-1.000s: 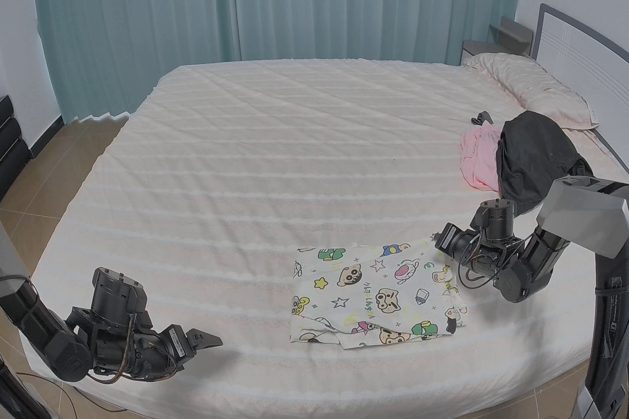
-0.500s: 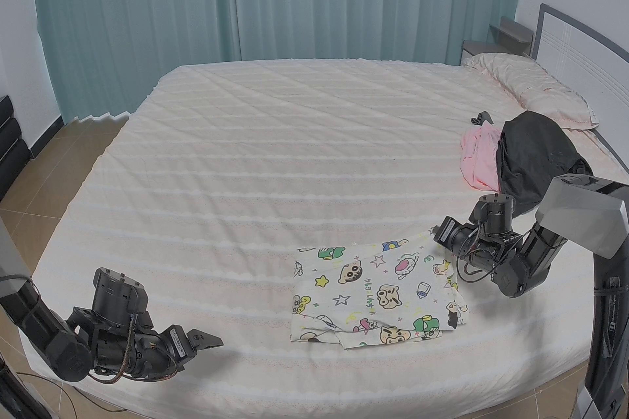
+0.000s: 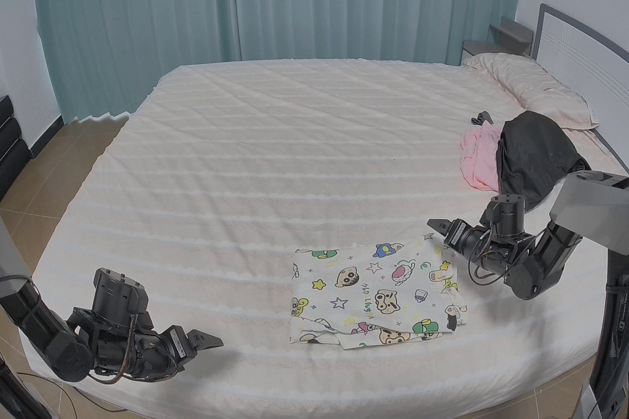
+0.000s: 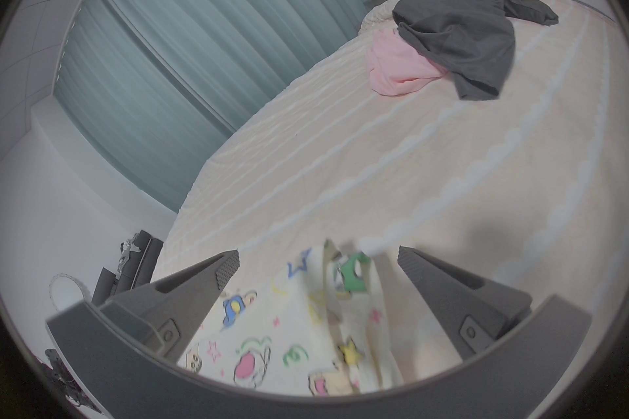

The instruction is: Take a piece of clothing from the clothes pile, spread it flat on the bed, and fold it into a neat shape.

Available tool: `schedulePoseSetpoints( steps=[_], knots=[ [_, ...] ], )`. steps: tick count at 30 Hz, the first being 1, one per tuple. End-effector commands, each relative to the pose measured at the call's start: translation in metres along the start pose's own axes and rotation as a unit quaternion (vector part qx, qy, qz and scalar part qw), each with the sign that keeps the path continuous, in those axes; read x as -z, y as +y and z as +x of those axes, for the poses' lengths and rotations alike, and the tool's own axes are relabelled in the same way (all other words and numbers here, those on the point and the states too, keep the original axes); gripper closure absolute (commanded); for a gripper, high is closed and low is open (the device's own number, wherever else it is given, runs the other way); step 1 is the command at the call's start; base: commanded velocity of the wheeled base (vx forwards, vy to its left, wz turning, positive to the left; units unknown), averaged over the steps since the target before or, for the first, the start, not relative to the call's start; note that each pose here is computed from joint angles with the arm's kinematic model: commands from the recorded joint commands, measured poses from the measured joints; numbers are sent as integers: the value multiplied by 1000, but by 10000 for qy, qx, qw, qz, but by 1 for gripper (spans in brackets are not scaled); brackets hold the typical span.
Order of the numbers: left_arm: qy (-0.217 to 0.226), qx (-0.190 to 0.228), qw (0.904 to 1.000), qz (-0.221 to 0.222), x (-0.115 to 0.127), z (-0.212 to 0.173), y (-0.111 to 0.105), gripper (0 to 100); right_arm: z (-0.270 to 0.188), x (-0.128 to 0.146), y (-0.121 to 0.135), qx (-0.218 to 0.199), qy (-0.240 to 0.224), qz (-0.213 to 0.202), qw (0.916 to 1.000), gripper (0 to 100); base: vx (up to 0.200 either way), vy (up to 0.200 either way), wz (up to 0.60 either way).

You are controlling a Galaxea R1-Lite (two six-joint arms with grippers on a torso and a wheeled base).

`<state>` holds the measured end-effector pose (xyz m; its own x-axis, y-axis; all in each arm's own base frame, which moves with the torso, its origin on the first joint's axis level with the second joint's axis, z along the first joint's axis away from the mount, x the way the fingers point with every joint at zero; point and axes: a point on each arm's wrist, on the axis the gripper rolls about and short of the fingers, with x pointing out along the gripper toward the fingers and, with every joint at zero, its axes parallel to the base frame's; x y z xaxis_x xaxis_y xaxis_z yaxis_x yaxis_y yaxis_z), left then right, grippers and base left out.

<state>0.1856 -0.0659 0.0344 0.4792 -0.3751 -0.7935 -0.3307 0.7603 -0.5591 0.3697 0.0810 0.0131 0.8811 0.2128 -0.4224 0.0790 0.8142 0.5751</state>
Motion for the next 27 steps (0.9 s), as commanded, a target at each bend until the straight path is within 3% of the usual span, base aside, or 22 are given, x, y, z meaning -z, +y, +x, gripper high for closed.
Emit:
schedulePoseSetpoints(
  steps=[1,14,27],
  knots=[
    [-12,6,10000,-1,0,0,0,0,-45,-5,8,-11,65,-12,10000,0,0,0,0],
    [-43,19,10000,20,0,-1,-1,0,-100,58,14,109,1227,-139,9923,0,0,0,0],
    [-48,25,10000,22,0,-1,-1,0,-113,74,6,254,1563,-224,9871,0,0,0,0]
  ],
)
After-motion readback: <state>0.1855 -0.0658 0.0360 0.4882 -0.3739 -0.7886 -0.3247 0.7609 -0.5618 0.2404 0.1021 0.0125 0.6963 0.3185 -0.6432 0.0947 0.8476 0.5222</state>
